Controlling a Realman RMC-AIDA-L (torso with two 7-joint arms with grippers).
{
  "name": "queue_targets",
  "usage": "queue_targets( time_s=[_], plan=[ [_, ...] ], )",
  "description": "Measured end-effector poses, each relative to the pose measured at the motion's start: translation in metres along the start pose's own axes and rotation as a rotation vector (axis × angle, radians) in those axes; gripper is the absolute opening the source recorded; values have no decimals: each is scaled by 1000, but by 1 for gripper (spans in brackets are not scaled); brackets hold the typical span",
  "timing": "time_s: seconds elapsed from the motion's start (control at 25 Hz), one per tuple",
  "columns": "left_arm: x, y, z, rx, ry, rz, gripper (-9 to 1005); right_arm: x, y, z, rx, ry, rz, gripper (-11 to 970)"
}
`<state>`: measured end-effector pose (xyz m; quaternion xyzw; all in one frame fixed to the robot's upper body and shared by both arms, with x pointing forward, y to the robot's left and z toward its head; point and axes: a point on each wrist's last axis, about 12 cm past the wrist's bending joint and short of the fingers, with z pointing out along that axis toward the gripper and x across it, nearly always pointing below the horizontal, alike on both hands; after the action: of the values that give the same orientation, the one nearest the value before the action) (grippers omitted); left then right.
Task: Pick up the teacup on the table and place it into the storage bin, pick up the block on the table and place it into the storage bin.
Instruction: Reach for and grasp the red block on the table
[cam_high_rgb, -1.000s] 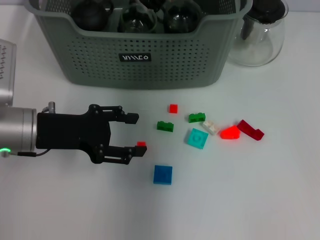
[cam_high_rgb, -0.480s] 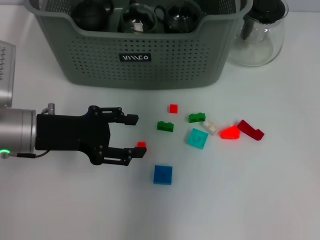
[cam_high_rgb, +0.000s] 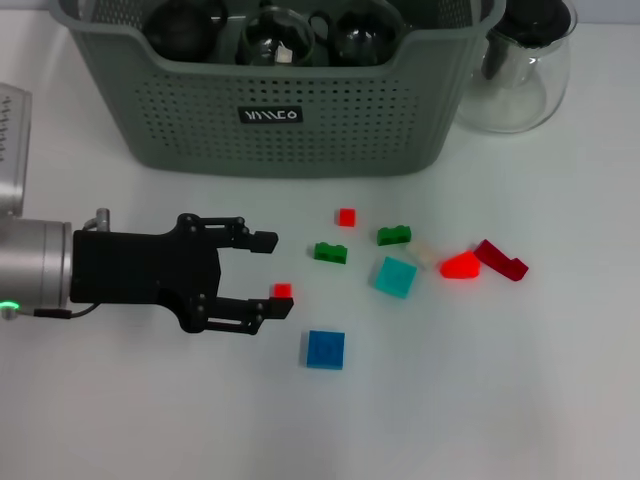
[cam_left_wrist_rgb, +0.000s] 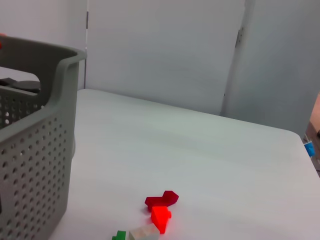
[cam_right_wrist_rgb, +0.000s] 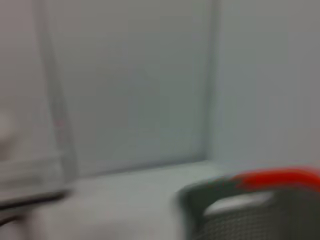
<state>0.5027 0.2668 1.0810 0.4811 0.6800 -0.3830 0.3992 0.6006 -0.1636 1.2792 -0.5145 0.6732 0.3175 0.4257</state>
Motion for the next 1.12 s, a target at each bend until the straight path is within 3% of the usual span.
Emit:
queue_targets(
  time_s=[0.2, 0.48, 0.64, 0.92, 1.12],
  plan=[
    [-1, 0, 0, 0, 1, 3, 767, 47, 17, -28, -142, 237, 129, 868],
    [-2, 2, -1, -12, -2, 5, 767, 90, 19, -35, -51, 613, 314, 866],
    [-1, 2, -1, -16, -3, 3, 767, 106, 12, -19, 81, 796, 317, 866],
    [1, 1, -1, -18, -4, -4, 767, 127, 9, 21, 124, 928, 271, 865],
    [2, 1, 0, -20, -6, -9, 767, 138, 9, 37, 151, 966, 239, 864]
  ],
)
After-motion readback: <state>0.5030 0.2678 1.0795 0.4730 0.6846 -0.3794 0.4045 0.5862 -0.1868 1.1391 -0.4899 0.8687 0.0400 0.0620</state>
